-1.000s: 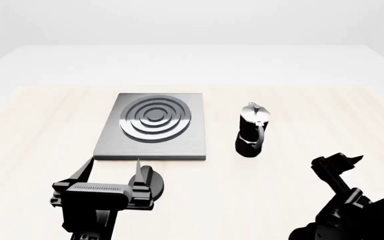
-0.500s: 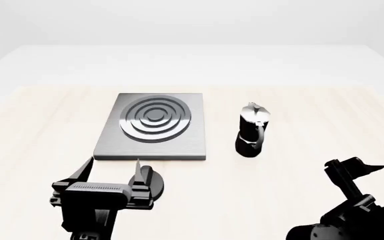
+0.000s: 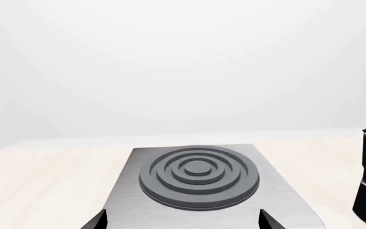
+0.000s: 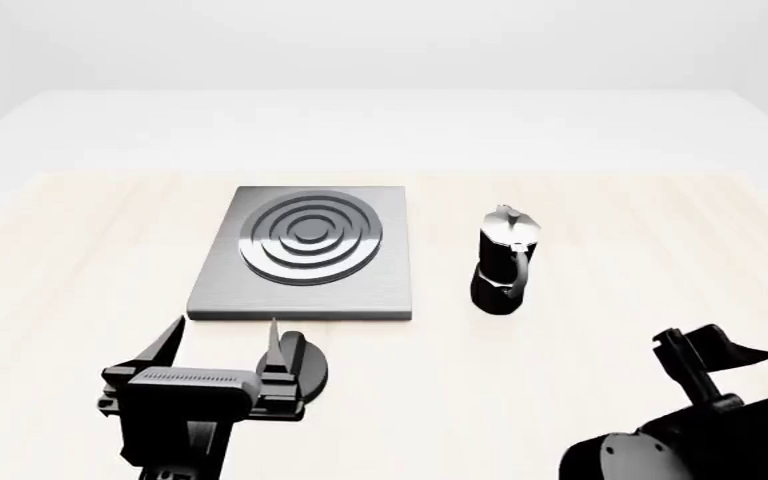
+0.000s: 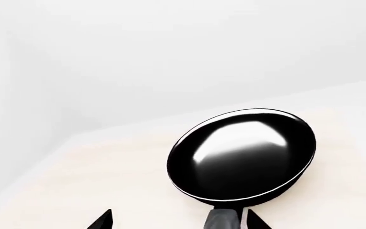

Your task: Put the frying pan on the stove.

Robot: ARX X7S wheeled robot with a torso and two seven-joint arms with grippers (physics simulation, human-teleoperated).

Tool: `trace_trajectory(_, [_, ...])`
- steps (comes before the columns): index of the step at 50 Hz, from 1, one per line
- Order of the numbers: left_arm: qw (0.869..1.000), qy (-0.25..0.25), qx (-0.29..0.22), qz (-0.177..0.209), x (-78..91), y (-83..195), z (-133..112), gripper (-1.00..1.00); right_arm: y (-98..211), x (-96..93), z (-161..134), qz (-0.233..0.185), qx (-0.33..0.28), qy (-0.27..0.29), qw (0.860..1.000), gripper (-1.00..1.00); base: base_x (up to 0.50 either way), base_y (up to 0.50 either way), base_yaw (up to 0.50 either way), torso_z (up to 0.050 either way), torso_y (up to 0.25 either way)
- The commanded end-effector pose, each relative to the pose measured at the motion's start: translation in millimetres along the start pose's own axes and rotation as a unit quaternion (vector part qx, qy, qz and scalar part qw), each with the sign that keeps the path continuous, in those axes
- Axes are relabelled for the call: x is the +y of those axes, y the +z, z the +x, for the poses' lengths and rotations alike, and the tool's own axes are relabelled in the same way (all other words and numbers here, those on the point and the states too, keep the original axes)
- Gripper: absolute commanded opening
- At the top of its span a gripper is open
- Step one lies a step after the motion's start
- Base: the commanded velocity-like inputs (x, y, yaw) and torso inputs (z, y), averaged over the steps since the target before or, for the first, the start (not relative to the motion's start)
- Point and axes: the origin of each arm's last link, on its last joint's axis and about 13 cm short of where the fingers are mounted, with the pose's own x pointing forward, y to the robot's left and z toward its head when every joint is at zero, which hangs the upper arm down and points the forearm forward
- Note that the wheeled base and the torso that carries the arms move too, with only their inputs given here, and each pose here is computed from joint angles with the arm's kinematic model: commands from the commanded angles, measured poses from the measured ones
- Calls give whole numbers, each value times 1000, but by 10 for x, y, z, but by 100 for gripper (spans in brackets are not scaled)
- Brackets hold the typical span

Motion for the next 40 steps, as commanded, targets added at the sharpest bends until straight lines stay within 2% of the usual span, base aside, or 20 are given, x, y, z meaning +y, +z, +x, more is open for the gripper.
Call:
trace_trajectory(1, [1000, 1, 0, -1, 4, -8, -1, 100, -42, 66, 40, -18, 9, -17, 1000, 100, 0, 0, 0, 0, 0])
trace_trajectory(8, [1000, 0, 0, 0, 0, -2, -9, 100, -136, 92, 69, -41, 19, -28, 999, 100, 0, 0, 0, 0, 0])
trace_trajectory(19, [1000, 0, -2, 1, 2, 21, -10, 100, -168, 156, 114, -53, 34, -48, 997, 100, 0, 0, 0, 0, 0])
trace_trajectory(26, [1000, 0, -2, 0, 4, 15, -13, 100, -211, 205, 113, -81, 26, -54, 995, 100, 0, 0, 0, 0, 0])
trace_trajectory(40, [1000, 0, -1, -1, 2, -6, -11, 100, -227, 304, 124, -91, 25, -55, 994, 100, 0, 0, 0, 0, 0])
